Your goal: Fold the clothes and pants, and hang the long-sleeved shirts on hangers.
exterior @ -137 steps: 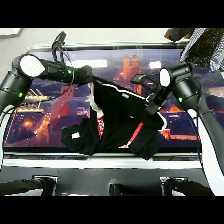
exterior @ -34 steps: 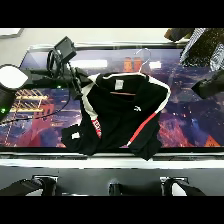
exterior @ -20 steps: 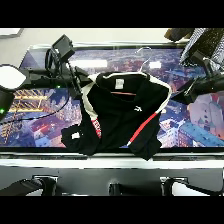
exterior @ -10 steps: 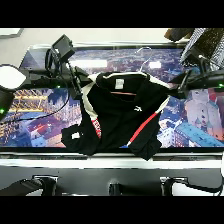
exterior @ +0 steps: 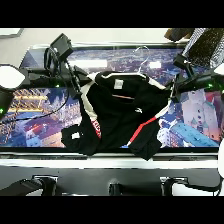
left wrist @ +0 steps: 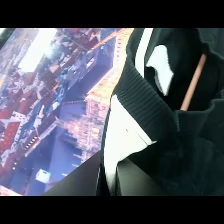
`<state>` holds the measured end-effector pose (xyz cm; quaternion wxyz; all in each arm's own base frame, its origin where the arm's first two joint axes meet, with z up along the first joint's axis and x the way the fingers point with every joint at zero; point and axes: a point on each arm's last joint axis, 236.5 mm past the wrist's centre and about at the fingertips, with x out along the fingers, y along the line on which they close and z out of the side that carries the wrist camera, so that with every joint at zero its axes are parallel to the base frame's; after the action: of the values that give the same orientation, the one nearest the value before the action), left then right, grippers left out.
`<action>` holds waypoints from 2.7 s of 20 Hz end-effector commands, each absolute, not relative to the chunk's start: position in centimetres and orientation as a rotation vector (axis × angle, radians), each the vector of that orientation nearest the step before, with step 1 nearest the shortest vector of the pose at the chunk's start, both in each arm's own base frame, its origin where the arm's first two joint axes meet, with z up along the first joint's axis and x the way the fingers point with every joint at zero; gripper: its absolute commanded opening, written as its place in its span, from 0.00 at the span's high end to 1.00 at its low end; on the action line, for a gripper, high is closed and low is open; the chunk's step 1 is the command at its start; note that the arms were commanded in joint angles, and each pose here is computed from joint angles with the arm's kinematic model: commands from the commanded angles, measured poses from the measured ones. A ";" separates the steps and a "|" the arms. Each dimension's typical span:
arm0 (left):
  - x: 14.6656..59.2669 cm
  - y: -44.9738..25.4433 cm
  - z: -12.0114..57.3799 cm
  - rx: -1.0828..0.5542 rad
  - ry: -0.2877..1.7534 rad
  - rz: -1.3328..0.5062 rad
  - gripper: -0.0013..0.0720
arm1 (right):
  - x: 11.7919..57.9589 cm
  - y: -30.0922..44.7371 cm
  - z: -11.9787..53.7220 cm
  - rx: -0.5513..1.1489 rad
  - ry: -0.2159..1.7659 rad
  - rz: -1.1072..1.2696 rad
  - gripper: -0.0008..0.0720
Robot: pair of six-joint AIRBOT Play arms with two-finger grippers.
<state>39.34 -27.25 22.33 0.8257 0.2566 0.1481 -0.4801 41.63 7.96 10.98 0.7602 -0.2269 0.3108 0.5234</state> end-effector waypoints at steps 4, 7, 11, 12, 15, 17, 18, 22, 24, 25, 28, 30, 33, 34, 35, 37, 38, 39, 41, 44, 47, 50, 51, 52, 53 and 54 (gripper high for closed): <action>40.9 -26.6 23.2 0.337 0.379 -0.904 0.48 | 37.9 5.1 14.7 -0.454 0.870 0.891 0.93; 43.2 -25.2 24.3 0.122 0.415 -0.746 0.33 | 35.7 3.3 18.1 -0.338 0.928 0.639 0.93; 45.2 -22.9 25.4 -0.185 0.464 -0.602 0.33 | 31.1 -0.1 22.7 -0.228 0.933 0.297 0.93; 45.3 -22.4 25.5 -0.234 0.476 -0.580 0.33 | 29.9 -0.9 23.7 -0.200 0.918 0.220 0.93; 45.2 -21.8 26.3 -0.283 0.474 -0.562 0.33 | 26.6 -3.7 27.5 -0.149 0.805 -0.011 0.93; 44.9 -21.9 26.7 -0.283 0.467 -0.568 0.33 | 25.3 -5.6 31.2 -0.107 0.651 -0.158 0.93; 44.7 -22.0 26.9 -0.286 0.464 -0.571 0.33 | 24.7 -6.5 33.0 -0.090 0.570 -0.217 0.93; 44.6 -22.0 27.2 -0.289 0.458 -0.574 0.33 | 21.3 -11.6 38.0 0.001 0.360 -0.506 0.93; 44.6 -22.0 27.2 -0.289 0.459 -0.574 0.33 | 19.7 -14.2 40.5 -0.008 0.282 -0.638 0.93; 44.6 -22.0 27.2 -0.289 0.459 -0.574 0.33 | 19.0 -15.6 41.9 -0.015 0.244 -0.709 0.93; 44.6 -22.0 27.2 -0.297 0.461 -0.572 0.33 | 17.5 -19.7 44.2 -0.070 0.210 -0.930 0.93; 44.6 -21.9 27.2 -0.296 0.460 -0.572 0.33 | 16.6 -22.2 44.2 -0.044 0.229 -1.092 0.93; 44.6 -21.9 27.2 -0.295 0.460 -0.571 0.33 | 16.5 -24.0 45.6 -0.002 0.145 -1.226 0.93; 44.6 -21.9 27.2 -0.295 0.460 -0.571 0.33 | 17.1 -24.2 46.2 0.006 0.117 -1.232 0.93; 44.6 -21.9 27.2 -0.295 0.460 -0.571 0.33 | 17.6 -24.5 46.6 0.009 0.104 -1.247 0.93; 44.6 -21.9 27.2 -0.295 0.460 -0.571 0.33 | 18.7 -25.1 47.4 -0.023 0.098 -1.278 0.93; 44.6 -21.9 27.1 -0.295 0.461 -0.571 0.33 | 19.2 -25.4 48.0 -0.039 0.086 -1.290 0.93; 44.7 -21.9 27.0 -0.295 0.464 -0.570 0.33 | 19.6 -25.9 48.7 -0.052 0.067 -1.304 0.93; 44.8 -22.0 26.8 -0.295 0.467 -0.569 0.33 | 19.2 -27.6 49.6 -0.039 0.030 -1.353 0.93; 44.9 -22.0 26.6 -0.295 0.472 -0.568 0.33 | 19.0 -28.8 51.9 -0.082 -0.042 -1.355 0.93; 45.1 -22.1 26.2 -0.296 0.480 -0.567 0.33 | 18.6 -29.4 52.4 -0.104 -0.058 -1.373 0.93; 45.1 -22.0 26.2 -0.292 0.479 -0.565 0.33 | 17.1 -30.6 53.3 -0.100 -0.122 -1.416 0.93; 45.1 -22.0 26.2 -0.292 0.479 -0.565 0.33 | 16.6 -31.0 53.6 -0.104 -0.138 -1.431 0.93; 45.1 -22.0 26.2 -0.292 0.479 -0.565 0.33 | 16.2 -31.6 53.6 -0.112 -0.135 -1.454 0.93; 45.1 -22.0 26.2 -0.292 0.479 -0.565 0.33 | 15.7 -32.2 53.3 -0.112 -0.124 -1.476 0.93; 45.1 -22.0 26.2 -0.292 0.479 -0.565 0.33 | 15.4 -32.9 52.9 -0.110 -0.114 -1.495 0.93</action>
<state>45.11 -22.06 26.17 0.9215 -0.1427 0.2335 -0.2757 16.46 -31.43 53.03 0.7454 -0.0506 -0.0479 -0.6630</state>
